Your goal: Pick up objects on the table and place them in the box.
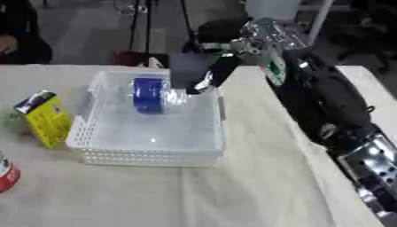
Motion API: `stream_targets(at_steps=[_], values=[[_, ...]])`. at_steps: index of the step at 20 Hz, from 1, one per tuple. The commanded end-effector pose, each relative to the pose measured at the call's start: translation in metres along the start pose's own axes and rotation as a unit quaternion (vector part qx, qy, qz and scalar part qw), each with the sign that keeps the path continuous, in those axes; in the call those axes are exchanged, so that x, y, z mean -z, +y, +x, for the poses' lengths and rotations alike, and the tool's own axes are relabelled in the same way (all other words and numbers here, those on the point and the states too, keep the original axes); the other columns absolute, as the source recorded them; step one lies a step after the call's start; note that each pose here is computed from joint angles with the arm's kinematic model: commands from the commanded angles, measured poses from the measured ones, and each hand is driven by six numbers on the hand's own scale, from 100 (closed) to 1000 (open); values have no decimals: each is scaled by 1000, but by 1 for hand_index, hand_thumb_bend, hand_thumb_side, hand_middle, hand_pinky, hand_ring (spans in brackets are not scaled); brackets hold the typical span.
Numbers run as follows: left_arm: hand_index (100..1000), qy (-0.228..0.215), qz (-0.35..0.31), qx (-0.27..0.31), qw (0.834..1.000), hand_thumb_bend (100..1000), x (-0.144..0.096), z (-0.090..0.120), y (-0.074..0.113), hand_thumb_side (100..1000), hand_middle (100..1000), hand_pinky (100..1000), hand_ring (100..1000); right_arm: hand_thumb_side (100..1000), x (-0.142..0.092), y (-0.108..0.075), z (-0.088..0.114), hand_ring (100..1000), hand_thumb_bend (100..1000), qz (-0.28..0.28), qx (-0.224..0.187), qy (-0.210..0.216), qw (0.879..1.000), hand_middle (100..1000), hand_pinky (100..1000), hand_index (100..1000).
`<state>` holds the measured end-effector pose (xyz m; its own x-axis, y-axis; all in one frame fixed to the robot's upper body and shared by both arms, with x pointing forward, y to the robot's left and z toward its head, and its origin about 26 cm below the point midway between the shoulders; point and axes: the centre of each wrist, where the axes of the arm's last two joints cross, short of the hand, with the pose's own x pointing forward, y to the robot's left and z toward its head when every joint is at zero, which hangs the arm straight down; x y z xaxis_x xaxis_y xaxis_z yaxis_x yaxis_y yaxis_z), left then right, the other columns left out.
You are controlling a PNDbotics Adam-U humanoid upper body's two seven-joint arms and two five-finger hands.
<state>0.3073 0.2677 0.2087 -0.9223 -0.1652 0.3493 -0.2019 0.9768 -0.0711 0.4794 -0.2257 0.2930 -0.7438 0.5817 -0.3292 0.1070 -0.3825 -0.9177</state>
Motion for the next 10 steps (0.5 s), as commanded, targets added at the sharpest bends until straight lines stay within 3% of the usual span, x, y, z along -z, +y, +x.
stream_targets(at_steps=[1, 2, 5, 6, 9, 10], values=[[737, -14, -2, -4, 1000, 100, 6, 4, -2, 548, 744, 766, 712, 744, -2, -8, -4, 771, 100, 2, -13, -1, 1000, 447, 949, 558], [738, -14, -2, -4, 1000, 100, 6, 4, -2, 548, 745, 766, 712, 750, -1, -7, -3, 788, 100, 5, -13, -3, 1000, 472, 953, 620], [738, -14, -3, -4, 1000, 100, 6, 4, -2, 548, 745, 766, 713, 759, 1, -6, -2, 795, 100, 13, -13, -5, 1000, 482, 955, 642], [738, -14, -3, -3, 1000, 100, 6, 4, -2, 549, 746, 767, 713, 830, 2, -5, -2, 835, 100, 22, -13, -7, 1000, 540, 970, 712], [738, -14, -3, -3, 1000, 100, 6, 4, -2, 549, 746, 767, 714, 900, 6, -3, -1, 863, 100, 47, -7, -13, 999, 579, 980, 738], [740, -13, -3, -3, 1000, 100, 6, 4, -2, 549, 747, 767, 715, 999, 7, -3, -1, 881, 100, 53, -5, -17, 998, 591, 986, 753]])
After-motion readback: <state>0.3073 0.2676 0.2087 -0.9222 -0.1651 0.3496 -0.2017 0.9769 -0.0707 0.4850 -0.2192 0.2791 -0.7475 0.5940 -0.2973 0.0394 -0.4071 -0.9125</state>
